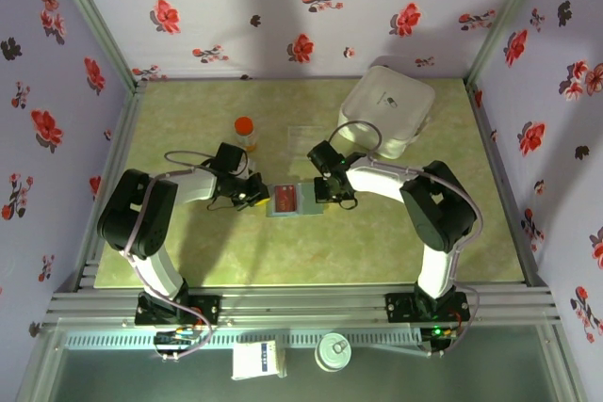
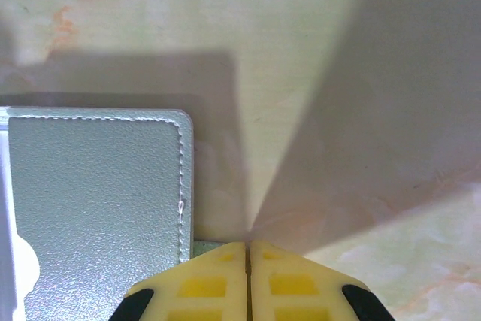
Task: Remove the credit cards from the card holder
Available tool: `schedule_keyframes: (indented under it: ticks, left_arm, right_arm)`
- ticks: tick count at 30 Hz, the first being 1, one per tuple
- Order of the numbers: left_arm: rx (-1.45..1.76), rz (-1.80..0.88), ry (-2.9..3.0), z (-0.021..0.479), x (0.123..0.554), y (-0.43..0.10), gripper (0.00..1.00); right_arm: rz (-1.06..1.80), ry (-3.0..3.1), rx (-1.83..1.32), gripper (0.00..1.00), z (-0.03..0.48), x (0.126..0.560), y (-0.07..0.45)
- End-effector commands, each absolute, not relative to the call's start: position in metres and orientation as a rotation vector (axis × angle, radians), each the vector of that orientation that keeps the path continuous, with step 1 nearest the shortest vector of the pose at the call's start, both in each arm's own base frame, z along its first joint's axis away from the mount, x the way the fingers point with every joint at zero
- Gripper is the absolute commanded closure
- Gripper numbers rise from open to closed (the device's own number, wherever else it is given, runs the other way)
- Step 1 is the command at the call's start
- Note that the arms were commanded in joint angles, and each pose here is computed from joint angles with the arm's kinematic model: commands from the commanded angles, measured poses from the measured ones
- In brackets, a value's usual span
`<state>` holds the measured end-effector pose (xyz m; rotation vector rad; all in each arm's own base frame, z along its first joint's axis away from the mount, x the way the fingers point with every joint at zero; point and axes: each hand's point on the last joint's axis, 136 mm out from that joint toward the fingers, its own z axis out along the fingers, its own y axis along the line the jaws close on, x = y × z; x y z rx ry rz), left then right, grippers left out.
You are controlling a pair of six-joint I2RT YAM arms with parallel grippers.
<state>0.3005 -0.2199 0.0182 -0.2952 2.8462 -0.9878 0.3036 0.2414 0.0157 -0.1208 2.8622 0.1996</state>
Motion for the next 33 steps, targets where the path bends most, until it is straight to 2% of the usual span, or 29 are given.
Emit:
schedule_keyframes:
  ticks: [1,6,13,24,33]
  left_arm:
    - [-0.348,-0.851,2.958,-0.008,0.283,-0.198,1.00]
    - [-0.337,-0.876,2.946,-0.005,0.287,-0.202,1.00]
    - [-0.315,-0.939,2.908,0.005,0.294,-0.209,1.00]
    - [-0.310,-0.958,2.901,0.006,0.296,-0.212,1.00]
    - [-0.302,-0.984,2.869,0.020,0.300,-0.216,1.00]
  right_arm:
    - [-0.077,2.939,-0.048,1.00,-0.017,0.287,0.193]
    - [-0.033,2.914,-0.043,1.00,-0.002,0.291,0.198]
    - [0.005,2.905,-0.042,0.91,0.010,0.293,0.201]
    - [-0.021,2.894,-0.039,0.67,0.021,0.292,0.195]
    - [0.091,2.855,-0.033,0.63,0.043,0.295,0.205]
